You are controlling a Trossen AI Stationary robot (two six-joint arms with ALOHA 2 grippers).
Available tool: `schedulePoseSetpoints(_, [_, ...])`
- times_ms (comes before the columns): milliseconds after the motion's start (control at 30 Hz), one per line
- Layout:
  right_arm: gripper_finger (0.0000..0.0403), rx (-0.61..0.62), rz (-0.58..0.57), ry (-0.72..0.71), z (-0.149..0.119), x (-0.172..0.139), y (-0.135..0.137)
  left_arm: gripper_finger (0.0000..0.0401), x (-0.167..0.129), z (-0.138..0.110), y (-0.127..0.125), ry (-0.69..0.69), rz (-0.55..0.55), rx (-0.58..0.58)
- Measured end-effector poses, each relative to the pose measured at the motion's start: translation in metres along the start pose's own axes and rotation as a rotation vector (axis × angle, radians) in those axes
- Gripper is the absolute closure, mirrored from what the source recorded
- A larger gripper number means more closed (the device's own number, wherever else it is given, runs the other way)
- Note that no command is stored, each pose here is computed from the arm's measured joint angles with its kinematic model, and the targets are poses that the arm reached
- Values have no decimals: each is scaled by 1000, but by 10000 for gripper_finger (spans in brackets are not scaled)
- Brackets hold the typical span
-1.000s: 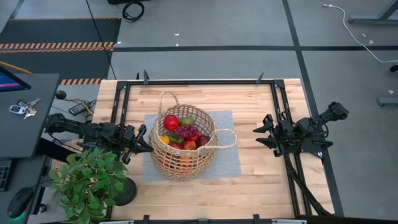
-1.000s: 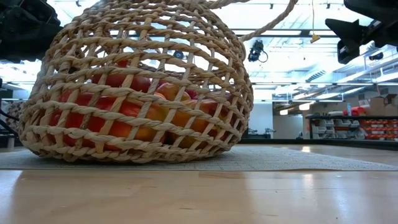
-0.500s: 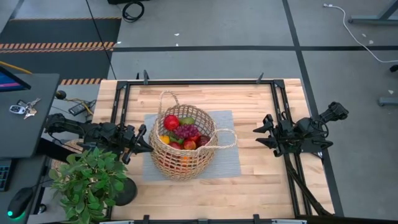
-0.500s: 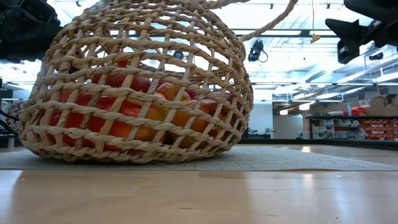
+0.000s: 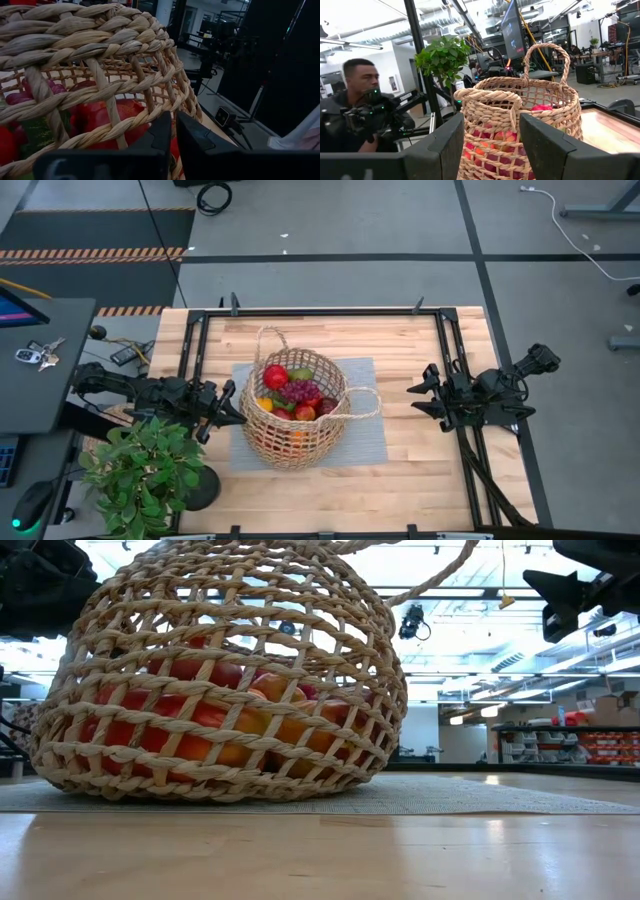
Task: Build produce basket
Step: Return to Home Position
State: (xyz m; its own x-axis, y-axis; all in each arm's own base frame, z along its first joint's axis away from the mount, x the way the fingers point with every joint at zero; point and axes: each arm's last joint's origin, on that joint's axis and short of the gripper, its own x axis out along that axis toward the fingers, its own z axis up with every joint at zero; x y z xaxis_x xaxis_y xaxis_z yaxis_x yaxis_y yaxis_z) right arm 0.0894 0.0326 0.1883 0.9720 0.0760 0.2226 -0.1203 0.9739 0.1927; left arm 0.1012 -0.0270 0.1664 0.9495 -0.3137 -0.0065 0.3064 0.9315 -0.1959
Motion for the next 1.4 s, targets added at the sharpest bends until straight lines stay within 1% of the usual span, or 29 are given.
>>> schedulePoseSetpoints(267, [206,0,0,0,0,0,0,373,0,0,0,0,0,0])
schedulePoseSetpoints(533, [206,0,0,0,0,0,0,365,0,0,0,0,0,0])
schedulePoseSetpoints(767, [206,0,0,0,0,0,0,373,0,0,0,0,0,0])
schedulePoseSetpoints(1067, [206,0,0,-1,0,0,0,365,0,0,0,0,0,-1])
schedulePoseSetpoints(1400, [206,0,0,-1,0,0,0,372,0,0,0,-1,0,0])
